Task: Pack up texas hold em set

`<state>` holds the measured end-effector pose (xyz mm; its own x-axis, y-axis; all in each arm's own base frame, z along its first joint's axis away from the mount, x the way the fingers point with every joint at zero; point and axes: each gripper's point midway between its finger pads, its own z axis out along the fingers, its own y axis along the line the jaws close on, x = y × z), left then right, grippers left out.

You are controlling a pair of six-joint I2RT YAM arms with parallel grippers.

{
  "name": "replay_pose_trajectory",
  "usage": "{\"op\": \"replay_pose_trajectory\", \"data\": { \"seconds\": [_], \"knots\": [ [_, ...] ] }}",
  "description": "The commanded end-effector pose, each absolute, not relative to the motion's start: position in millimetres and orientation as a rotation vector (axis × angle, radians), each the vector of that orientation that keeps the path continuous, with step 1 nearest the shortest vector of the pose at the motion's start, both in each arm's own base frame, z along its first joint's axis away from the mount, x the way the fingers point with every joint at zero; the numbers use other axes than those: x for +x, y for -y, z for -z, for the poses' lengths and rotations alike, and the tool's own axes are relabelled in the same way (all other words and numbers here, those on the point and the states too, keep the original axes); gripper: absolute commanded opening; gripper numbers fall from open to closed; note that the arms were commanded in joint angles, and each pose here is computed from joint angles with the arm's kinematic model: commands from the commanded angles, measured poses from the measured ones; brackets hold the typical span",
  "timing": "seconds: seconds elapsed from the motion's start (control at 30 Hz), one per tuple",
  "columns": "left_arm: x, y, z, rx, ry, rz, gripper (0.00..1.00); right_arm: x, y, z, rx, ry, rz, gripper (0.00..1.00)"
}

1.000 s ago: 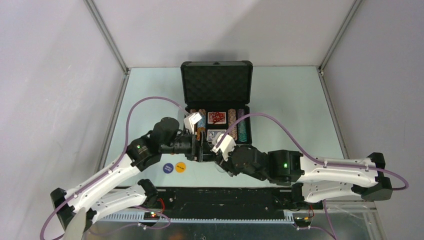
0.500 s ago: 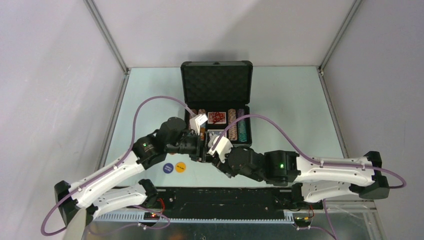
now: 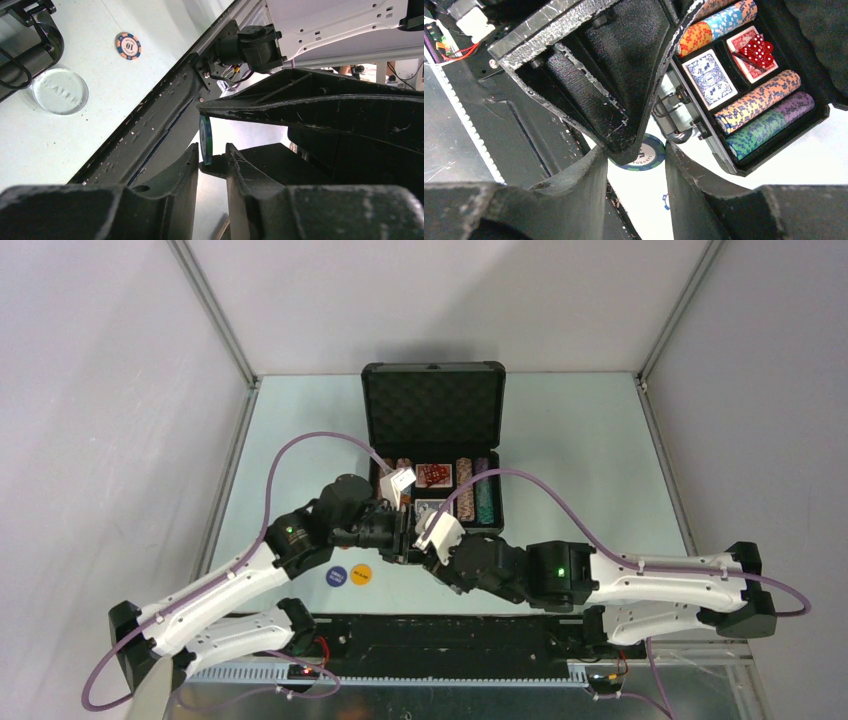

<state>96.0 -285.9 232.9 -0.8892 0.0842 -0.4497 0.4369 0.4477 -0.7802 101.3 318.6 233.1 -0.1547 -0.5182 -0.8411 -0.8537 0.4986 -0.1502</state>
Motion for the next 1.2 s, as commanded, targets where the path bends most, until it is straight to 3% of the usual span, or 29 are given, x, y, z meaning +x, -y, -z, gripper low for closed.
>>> {"op": "replay_pose_trajectory", "data": {
  "seconds": [0.0, 0.1, 0.27, 0.33, 0.53, 0.7, 0.77, 1.07, 1.17],
  "knots": [
    [93.2, 290.8, -250.9, 0.485, -2.3, 1.469, 0.29, 104.2, -328.6, -257.1, -1.106, -1.771, -0.486, 0.43],
    [92.9, 290.9, -250.9, 0.496, -2.294, 1.468, 0.23, 102.9, -331.2, -256.2, -1.114, -1.77, -0.494, 0.43],
    [93.8, 289.7, -250.9, 0.508, -2.279, 1.454, 0.03, 101.9, -333.4, -256.0, -1.117, -1.772, -0.501, 0.43],
    [94.6, 289.1, -251.9, 0.512, -2.268, 1.447, 0.0, 102.0, -333.7, -255.8, -1.118, -1.772, -0.501, 0.43],
    [95.6, 286.9, -252.5, 0.543, -2.235, 1.426, 0.0, 102.6, -334.3, -257.5, -1.114, -1.765, -0.503, 0.44],
    [102.4, 284.2, -248.5, 0.538, -2.219, 1.375, 0.0, 97.5, -335.5, -261.6, -1.118, -1.76, -0.547, 0.71],
    [107.7, 282.7, -244.2, 0.533, -2.213, 1.336, 0.0, 94.9, -335.0, -265.8, -1.111, -1.757, -0.575, 0.76],
    [159.3, 239.6, -208.6, 0.473, -2.249, 1.015, 0.0, 94.6, -314.8, -296.2, -0.962, -1.731, -0.714, 0.84],
    [188.1, 195.8, -202.7, 0.471, -2.238, 0.689, 0.0, 112.4, -299.5, -297.9, -0.811, -1.779, -0.76, 0.84]
  ]
}}
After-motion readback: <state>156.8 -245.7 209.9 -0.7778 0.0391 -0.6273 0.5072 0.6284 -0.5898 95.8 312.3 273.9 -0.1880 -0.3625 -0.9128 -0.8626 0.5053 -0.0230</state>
